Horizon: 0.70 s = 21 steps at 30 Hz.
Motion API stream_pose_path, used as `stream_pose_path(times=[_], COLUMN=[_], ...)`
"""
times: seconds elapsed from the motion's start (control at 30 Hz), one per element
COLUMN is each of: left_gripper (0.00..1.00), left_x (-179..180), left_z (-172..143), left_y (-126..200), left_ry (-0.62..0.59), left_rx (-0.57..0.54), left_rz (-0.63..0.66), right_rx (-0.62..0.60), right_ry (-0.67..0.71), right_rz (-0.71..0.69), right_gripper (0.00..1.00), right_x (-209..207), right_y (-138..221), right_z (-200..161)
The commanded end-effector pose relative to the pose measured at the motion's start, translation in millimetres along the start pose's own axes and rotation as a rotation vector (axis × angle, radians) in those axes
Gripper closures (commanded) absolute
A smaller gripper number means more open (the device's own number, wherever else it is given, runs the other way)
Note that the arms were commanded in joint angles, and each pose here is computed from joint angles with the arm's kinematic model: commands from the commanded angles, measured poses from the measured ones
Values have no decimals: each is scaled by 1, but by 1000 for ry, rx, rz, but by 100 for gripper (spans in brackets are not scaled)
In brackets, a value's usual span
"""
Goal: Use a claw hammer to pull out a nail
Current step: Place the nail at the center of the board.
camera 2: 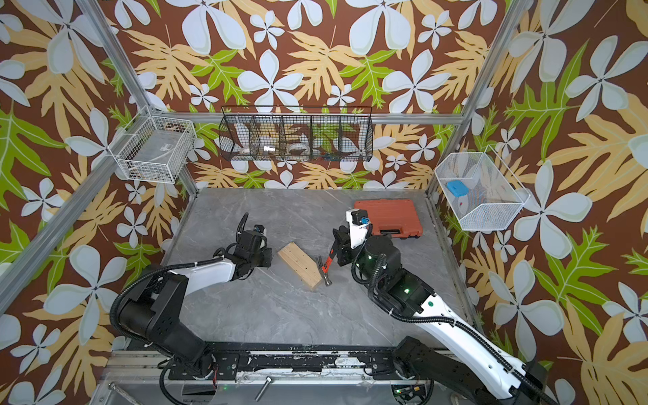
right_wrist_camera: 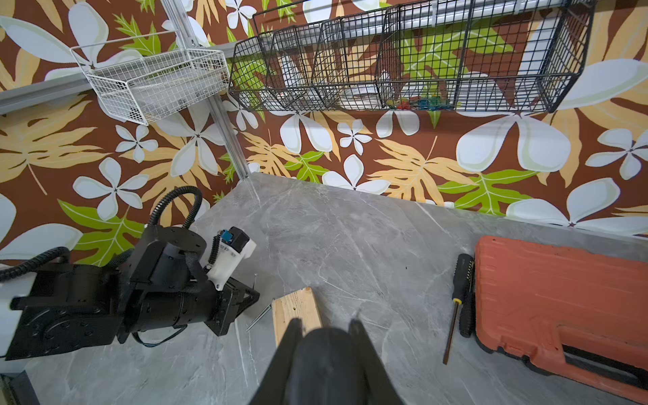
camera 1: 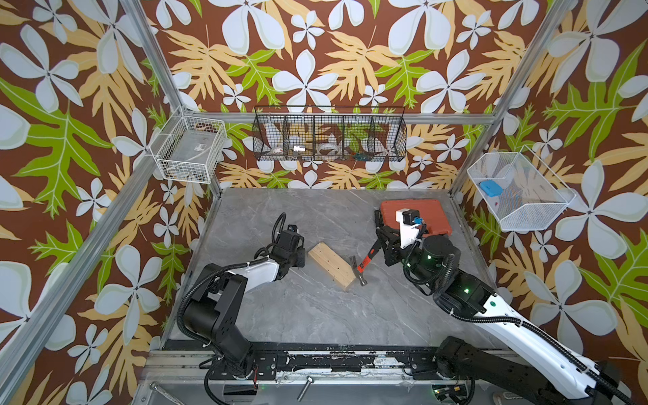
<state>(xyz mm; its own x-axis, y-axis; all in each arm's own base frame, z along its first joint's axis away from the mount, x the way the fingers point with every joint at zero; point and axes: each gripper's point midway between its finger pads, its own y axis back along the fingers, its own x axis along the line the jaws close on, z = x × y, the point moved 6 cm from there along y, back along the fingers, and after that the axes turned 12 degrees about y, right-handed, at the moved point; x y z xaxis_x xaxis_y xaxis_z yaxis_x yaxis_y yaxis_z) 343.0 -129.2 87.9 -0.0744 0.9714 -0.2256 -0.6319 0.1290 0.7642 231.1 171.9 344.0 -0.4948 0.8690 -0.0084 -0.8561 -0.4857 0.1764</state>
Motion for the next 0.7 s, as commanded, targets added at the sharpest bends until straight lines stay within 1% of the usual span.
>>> stream_pose_path(times=[0.0,0.27,0.5,0.67], left_gripper=[93,91,80,75], left_x=[3,10,12,10], left_z=[-3,-8,-12,-6], left_y=[-9,-19,-20,-13], left_ry=[24,60,69,71], left_rx=[38,66,79,61], left_rz=[24,47,46,36], right_rx=[-107,-128,-157,-183], right_ry=[-53,-116,-174,-229], right_rz=[-14,-30,-57,-76], right_gripper=[100,100,100,100], right_x=[-2,-11,-21,-30], right_y=[2,2,4,6], right_z=[18,11,5,1])
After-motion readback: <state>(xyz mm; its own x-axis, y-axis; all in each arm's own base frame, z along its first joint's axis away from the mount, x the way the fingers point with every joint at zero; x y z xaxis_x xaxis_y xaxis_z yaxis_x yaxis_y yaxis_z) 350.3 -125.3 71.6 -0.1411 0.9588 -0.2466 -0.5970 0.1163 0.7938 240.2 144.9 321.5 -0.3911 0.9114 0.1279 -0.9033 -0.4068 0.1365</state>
